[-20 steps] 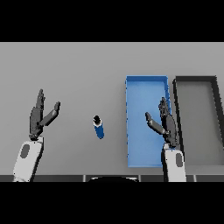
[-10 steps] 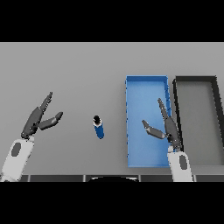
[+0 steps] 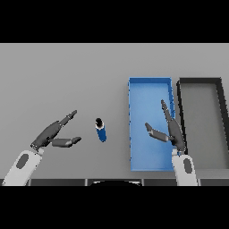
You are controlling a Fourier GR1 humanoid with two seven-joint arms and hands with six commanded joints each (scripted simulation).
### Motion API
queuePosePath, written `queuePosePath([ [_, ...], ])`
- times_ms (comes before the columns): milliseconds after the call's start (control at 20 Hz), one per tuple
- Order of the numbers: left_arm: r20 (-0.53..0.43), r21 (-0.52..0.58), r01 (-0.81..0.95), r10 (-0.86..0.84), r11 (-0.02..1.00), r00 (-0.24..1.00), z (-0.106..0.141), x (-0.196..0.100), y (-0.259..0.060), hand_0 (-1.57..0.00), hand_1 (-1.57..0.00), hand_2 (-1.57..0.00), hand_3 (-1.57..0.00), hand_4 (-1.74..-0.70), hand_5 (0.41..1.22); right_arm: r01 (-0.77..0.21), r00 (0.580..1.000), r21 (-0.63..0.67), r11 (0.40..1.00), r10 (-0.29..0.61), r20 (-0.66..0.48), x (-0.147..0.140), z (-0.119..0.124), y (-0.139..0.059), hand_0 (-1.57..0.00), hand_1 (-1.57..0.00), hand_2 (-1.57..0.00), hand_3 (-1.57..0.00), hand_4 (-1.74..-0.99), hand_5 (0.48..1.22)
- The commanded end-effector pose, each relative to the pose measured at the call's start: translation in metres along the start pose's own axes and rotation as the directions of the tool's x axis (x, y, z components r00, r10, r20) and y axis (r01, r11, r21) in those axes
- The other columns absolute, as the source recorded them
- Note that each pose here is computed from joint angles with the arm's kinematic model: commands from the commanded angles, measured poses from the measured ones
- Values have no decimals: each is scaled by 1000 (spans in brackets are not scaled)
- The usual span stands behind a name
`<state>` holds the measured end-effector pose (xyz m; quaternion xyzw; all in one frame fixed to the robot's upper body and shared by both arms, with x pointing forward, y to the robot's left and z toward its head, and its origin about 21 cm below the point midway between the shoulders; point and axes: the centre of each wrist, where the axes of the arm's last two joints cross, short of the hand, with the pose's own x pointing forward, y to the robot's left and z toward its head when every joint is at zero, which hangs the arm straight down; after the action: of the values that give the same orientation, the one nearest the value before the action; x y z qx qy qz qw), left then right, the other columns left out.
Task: Pick up the blue pipe and place it into the blue bin.
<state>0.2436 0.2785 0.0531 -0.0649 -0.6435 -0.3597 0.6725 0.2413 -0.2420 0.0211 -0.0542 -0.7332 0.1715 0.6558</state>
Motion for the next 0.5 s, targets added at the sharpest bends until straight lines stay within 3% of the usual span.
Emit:
queuePosePath([
  [0,-18,-34,3,-4,999,1000,1,2,-6,1,1,1,1,-1031,496,5,1000,-1,1000,-5,-2,-3,2,0,1,1,1,1,-1229,576],
  [300,-25,-145,24,-28,989,999,-14,-1,-40,1,1,1,1,-1107,463,-7,1000,3,1000,7,-10,-5,2,1,1,1,1,1,-1212,570],
  [450,33,-155,7,-2,988,999,-33,0,-60,1,1,1,1,-1149,484,0,1000,5,1000,0,-7,-3,3,-3,1,1,1,1,-1210,564],
])
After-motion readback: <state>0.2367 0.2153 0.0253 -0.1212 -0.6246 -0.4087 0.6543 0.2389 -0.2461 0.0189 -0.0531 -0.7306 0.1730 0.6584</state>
